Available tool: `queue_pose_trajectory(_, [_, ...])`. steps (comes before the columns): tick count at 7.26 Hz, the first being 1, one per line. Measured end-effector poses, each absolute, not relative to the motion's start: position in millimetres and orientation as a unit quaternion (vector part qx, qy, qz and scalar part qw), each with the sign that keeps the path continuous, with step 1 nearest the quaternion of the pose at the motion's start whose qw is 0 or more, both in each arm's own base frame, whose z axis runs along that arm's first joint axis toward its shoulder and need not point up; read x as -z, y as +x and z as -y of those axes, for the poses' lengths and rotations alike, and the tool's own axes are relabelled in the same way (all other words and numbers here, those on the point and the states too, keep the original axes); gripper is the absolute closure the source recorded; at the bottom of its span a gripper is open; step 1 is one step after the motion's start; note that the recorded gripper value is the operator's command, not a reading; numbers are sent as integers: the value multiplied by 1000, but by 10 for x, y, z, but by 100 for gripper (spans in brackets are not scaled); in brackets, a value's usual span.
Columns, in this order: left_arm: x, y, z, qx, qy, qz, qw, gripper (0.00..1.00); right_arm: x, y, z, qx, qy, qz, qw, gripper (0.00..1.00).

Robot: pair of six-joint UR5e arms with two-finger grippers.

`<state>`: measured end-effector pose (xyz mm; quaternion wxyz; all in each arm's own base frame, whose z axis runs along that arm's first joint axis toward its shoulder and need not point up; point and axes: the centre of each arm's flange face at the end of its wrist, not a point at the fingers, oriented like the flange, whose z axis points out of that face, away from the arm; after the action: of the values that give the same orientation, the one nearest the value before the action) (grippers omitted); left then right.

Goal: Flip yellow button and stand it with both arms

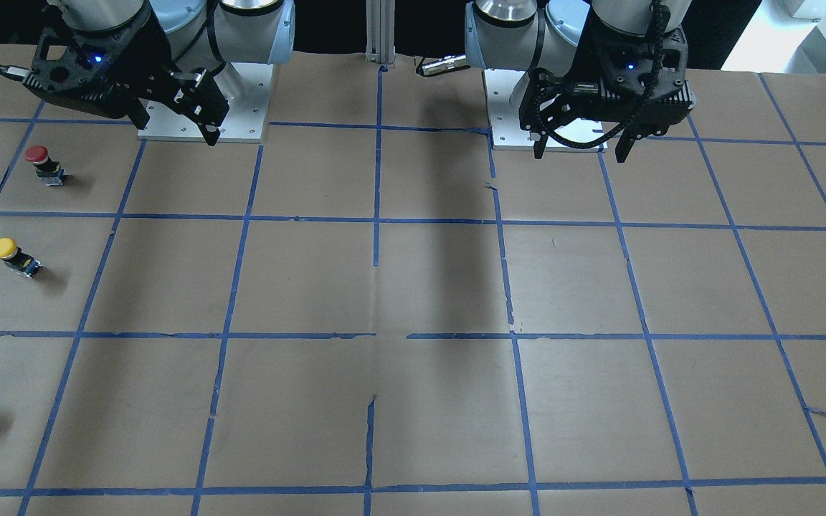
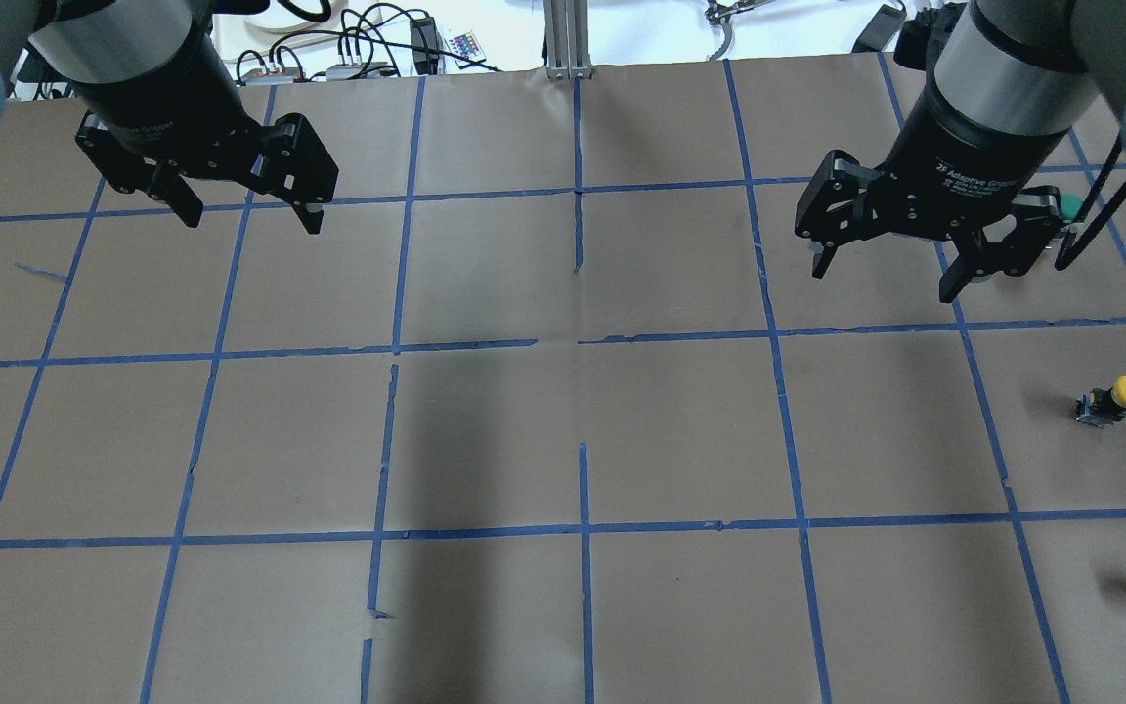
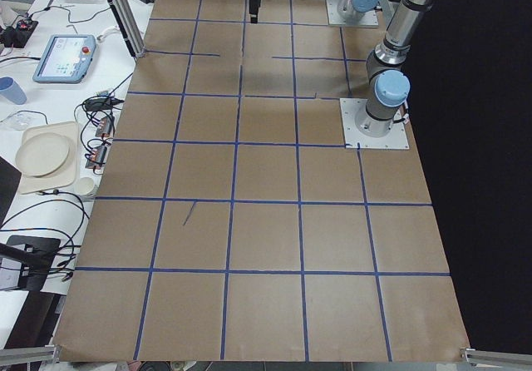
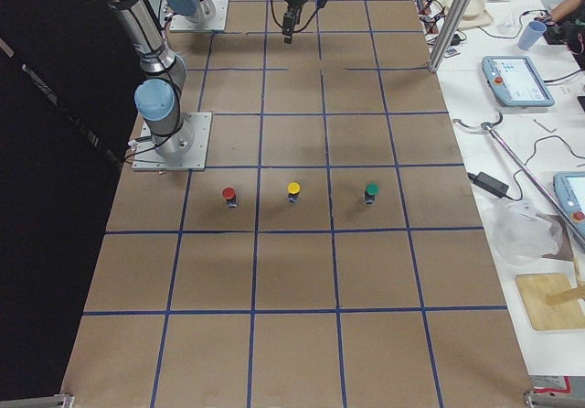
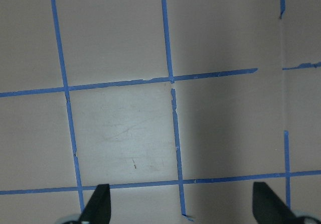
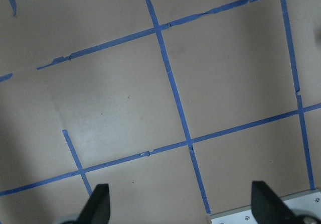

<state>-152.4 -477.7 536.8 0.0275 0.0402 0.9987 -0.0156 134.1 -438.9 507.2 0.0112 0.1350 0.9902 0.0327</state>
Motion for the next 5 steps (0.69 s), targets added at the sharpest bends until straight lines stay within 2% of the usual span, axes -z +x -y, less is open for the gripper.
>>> queue_pose_trajectory(5, [-5386, -1530, 4727, 7, 30, -1000, 2, 0, -5199, 1307, 4284, -15, 137, -990, 9, 0])
